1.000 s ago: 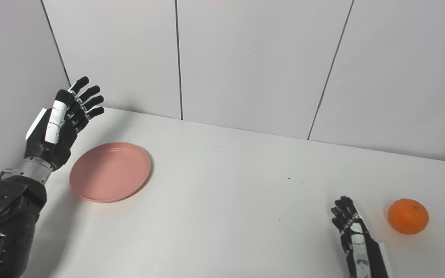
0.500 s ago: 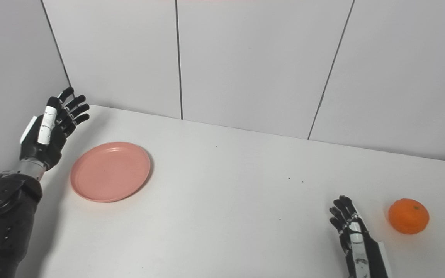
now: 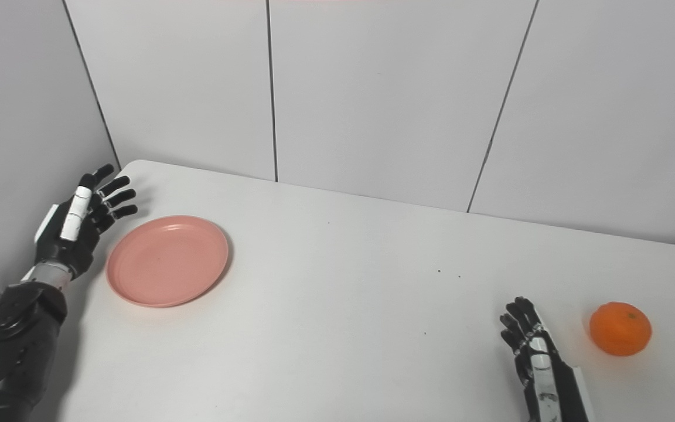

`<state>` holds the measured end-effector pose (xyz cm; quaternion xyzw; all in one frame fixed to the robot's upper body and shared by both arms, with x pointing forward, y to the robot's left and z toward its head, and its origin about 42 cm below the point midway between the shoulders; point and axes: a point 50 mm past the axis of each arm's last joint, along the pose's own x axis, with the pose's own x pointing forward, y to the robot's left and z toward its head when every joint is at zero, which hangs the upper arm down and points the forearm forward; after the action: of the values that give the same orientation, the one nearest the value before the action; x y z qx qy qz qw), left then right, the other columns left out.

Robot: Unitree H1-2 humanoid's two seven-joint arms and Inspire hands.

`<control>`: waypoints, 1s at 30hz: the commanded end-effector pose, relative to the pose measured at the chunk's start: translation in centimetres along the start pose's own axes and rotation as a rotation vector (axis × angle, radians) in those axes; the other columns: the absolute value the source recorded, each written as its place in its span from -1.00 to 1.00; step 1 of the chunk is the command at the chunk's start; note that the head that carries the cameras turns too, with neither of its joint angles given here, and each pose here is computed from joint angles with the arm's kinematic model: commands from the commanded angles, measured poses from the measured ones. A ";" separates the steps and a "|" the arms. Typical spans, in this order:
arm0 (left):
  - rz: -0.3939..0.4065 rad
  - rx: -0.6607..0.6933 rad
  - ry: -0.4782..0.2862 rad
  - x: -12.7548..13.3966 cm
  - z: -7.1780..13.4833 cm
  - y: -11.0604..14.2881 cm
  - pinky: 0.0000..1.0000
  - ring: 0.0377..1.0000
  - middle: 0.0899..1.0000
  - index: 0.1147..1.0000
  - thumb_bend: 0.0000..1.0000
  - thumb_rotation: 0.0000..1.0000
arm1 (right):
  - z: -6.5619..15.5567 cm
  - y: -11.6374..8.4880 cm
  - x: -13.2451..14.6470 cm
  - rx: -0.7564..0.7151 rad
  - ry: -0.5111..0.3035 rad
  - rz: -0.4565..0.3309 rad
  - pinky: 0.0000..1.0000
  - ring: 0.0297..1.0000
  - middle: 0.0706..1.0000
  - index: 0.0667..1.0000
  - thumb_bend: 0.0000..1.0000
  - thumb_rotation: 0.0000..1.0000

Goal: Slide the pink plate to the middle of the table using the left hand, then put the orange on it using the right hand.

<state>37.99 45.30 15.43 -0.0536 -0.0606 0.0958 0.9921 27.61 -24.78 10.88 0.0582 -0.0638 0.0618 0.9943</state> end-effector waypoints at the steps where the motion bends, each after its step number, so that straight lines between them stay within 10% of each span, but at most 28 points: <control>1: -0.033 0.041 -0.126 1.8 3.3 0.8 0.40 0.54 0.60 0.69 0.88 0.46 | -3.8 0.9 -2.6 0.056 0.116 -0.013 0.86 0.82 0.82 0.80 0.53 0.81; 23: -0.078 -0.057 -0.036 0.1 -0.3 -1.5 0.44 0.59 0.63 0.67 0.94 0.51 | -3.7 1.2 -2.6 0.060 0.120 -0.007 0.87 0.81 0.80 0.78 0.55 0.79; 30: -0.106 -0.111 -0.005 -0.8 0.7 -3.9 0.75 0.78 0.77 0.83 0.83 0.65 | -3.8 1.2 -2.6 0.069 0.121 -0.009 0.88 0.81 0.81 0.78 0.55 0.77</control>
<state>37.02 41.42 14.37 -0.1063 -0.0471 0.0438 0.9923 27.57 -24.69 10.92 0.0573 -0.0640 0.0647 0.9942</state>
